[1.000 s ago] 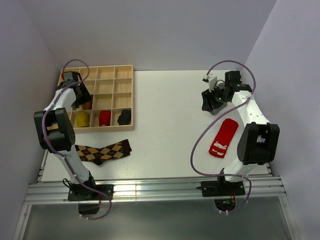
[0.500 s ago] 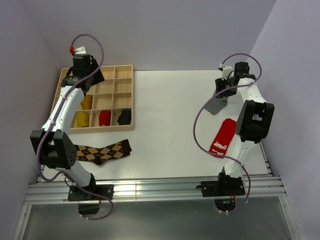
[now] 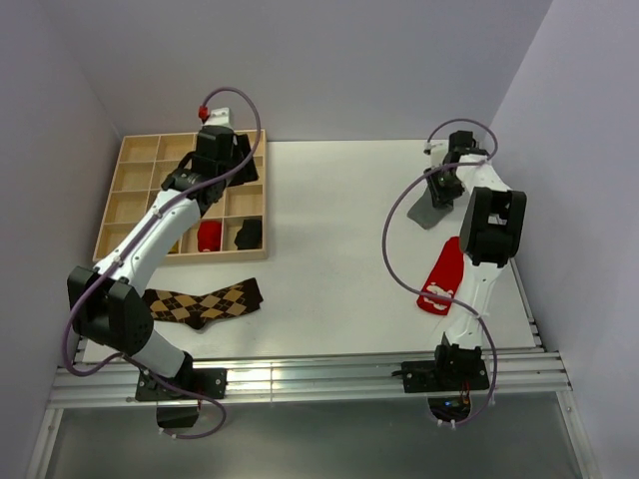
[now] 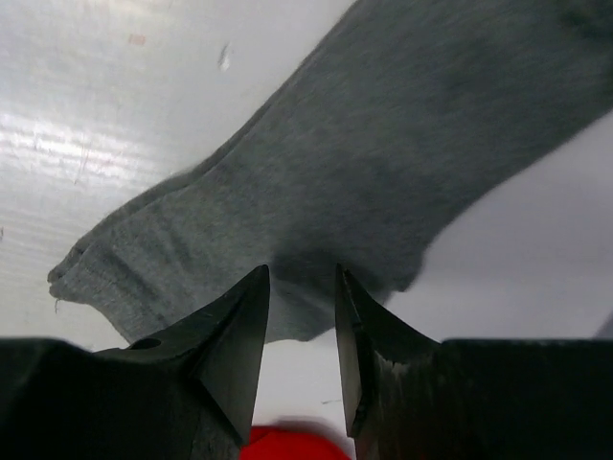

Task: Roll the socks
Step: Move the sock to the center of the board.

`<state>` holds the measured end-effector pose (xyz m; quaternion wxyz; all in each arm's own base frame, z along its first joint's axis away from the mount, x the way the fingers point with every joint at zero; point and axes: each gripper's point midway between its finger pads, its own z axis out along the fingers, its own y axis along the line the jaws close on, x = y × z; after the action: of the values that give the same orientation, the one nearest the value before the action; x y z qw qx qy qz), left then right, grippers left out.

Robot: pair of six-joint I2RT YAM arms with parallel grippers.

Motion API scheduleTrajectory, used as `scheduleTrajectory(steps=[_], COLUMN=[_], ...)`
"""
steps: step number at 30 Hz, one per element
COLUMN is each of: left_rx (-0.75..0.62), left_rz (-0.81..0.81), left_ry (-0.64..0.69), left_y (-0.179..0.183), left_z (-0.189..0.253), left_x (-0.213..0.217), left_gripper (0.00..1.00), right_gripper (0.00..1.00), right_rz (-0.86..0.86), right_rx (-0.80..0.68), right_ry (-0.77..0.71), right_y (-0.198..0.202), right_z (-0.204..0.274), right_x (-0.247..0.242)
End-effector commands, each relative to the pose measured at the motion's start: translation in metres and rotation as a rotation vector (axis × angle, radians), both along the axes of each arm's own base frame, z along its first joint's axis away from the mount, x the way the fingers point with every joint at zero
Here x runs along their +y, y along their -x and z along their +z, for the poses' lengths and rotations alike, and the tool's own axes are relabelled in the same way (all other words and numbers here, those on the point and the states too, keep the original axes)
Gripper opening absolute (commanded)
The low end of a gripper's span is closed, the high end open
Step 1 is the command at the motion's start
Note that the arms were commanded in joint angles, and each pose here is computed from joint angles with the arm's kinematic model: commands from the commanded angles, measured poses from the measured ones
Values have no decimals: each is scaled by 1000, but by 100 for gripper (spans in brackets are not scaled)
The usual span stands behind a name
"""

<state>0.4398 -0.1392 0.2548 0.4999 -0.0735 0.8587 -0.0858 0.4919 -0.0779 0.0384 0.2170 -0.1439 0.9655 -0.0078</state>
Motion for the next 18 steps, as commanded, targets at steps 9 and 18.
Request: scheduleTrajectory(steps=[9,18], left_rx=[-68,-79], left_rz=[-94,-106], left_ry=[55,95], left_y=[32,61], left_z=[20,22], left_x=[-45,-46], left_gripper=[64,64], right_gripper=[40,42], right_rz=[200,492], right_rx=[132,204], right_ry=[81,51], right_y=[53,121], right_z=[-24,-23], right_x=[62,120])
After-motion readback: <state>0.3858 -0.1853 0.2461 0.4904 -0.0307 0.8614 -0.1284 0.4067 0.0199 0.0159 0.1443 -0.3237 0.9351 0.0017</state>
